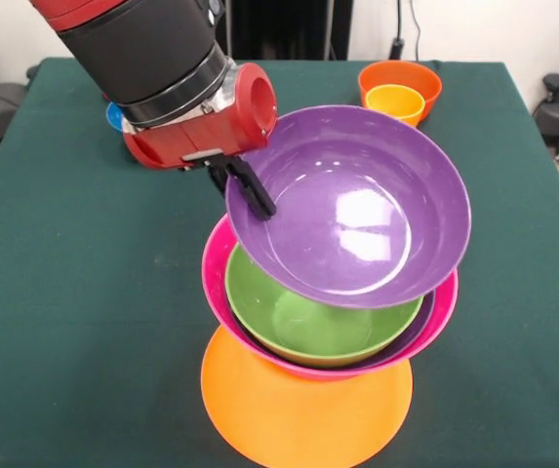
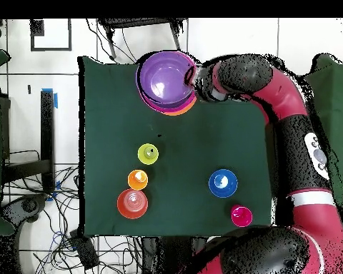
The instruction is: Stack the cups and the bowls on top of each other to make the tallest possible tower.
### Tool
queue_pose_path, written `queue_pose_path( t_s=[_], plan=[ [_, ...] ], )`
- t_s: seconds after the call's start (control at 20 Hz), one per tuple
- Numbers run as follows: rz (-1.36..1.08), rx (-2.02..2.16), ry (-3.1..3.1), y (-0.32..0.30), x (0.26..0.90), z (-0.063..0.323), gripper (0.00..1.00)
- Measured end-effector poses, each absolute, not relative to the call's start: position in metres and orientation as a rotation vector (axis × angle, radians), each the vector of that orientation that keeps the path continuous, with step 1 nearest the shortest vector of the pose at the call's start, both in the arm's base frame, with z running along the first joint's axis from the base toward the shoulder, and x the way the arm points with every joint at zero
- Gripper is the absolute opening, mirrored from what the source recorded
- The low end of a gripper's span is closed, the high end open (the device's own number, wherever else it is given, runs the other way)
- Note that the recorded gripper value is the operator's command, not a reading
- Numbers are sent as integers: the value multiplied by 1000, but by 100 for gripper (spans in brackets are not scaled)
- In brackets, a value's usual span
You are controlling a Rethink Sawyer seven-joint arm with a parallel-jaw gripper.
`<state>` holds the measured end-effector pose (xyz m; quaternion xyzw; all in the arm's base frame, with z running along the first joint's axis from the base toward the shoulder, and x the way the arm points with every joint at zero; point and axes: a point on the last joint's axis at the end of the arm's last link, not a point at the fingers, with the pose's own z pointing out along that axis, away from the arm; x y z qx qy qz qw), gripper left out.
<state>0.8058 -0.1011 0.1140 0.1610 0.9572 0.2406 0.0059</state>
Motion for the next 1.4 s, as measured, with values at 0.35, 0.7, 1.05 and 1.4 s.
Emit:
queue_pose_path(
  t_s=[0.35,0.7,1.05,1.4],
  plan=[
    [750,530,2958,-109,822,107,0],
    [766,567,2946,-117,826,89,0],
    [778,577,2953,-117,824,80,0],
    [778,574,2951,-117,824,82,100]
  ],
)
